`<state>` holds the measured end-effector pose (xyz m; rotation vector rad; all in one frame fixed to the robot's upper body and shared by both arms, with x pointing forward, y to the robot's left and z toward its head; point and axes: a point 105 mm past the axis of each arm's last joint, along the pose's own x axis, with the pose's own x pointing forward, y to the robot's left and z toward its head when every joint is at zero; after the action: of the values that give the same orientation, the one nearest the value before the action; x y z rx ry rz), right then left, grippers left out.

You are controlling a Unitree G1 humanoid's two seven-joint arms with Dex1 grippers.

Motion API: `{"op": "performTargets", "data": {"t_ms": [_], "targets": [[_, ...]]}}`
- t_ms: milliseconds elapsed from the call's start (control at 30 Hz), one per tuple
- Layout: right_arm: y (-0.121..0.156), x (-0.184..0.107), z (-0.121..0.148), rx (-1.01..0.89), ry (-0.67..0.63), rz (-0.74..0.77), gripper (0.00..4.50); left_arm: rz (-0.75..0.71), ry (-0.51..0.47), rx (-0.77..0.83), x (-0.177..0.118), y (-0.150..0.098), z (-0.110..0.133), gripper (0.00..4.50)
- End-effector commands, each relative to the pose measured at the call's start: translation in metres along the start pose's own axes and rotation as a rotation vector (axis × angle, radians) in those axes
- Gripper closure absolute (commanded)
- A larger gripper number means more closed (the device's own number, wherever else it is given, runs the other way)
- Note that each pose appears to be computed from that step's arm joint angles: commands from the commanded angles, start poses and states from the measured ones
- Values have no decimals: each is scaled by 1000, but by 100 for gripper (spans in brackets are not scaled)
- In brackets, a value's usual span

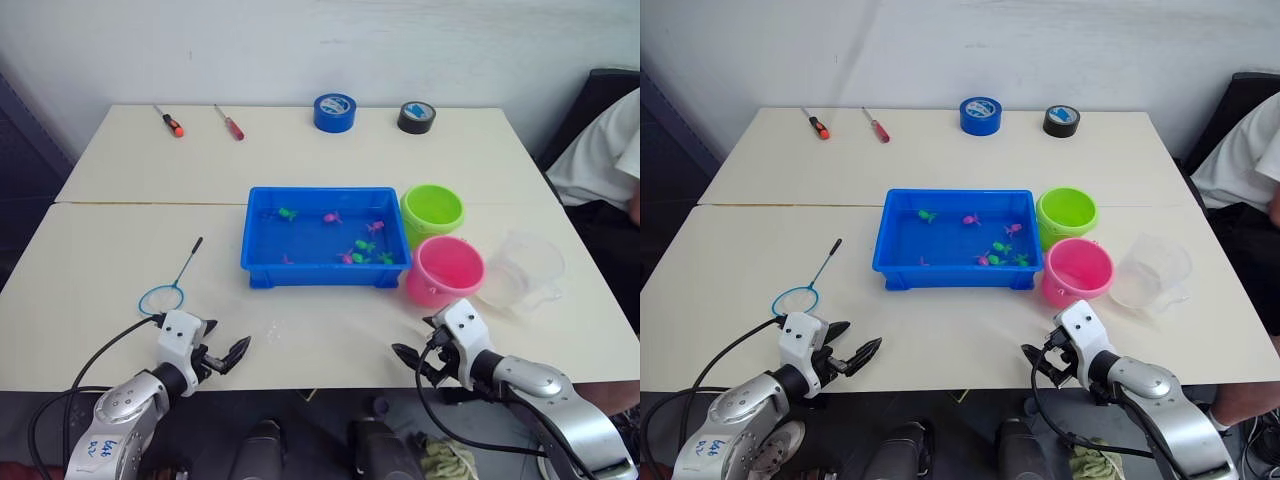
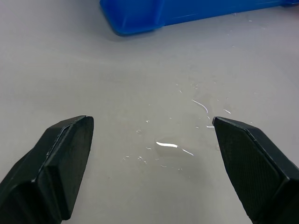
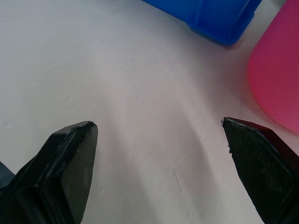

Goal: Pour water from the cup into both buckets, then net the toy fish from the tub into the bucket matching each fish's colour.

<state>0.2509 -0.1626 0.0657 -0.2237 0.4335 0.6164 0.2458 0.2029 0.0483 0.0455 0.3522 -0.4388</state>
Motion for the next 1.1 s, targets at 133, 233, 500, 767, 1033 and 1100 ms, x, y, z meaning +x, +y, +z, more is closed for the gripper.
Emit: {"op": "performTargets", "data": {"t_ms": [133, 233, 500, 767, 1033, 1100], "targets": [[0, -2, 3, -18, -14, 4, 0, 0, -37, -2, -1, 2, 8, 6], [1, -1, 3, -18, -12, 6, 0, -1, -38, -4, -1, 2, 8, 6], [1, -1, 3, -16, -11, 10, 0, 30, -34, 10, -5, 18, 12, 6], [0, -4, 0, -2, 7, 8, 0, -66, 25, 127, -14, 55, 37, 6], [-28, -37, -23, 66, 123, -146, 0, -335, -78, 367, 19, 42, 143, 6], [-39, -45, -27, 95, 135, -223, 0, -383, -100, 396, 29, 32, 158, 6]]}}
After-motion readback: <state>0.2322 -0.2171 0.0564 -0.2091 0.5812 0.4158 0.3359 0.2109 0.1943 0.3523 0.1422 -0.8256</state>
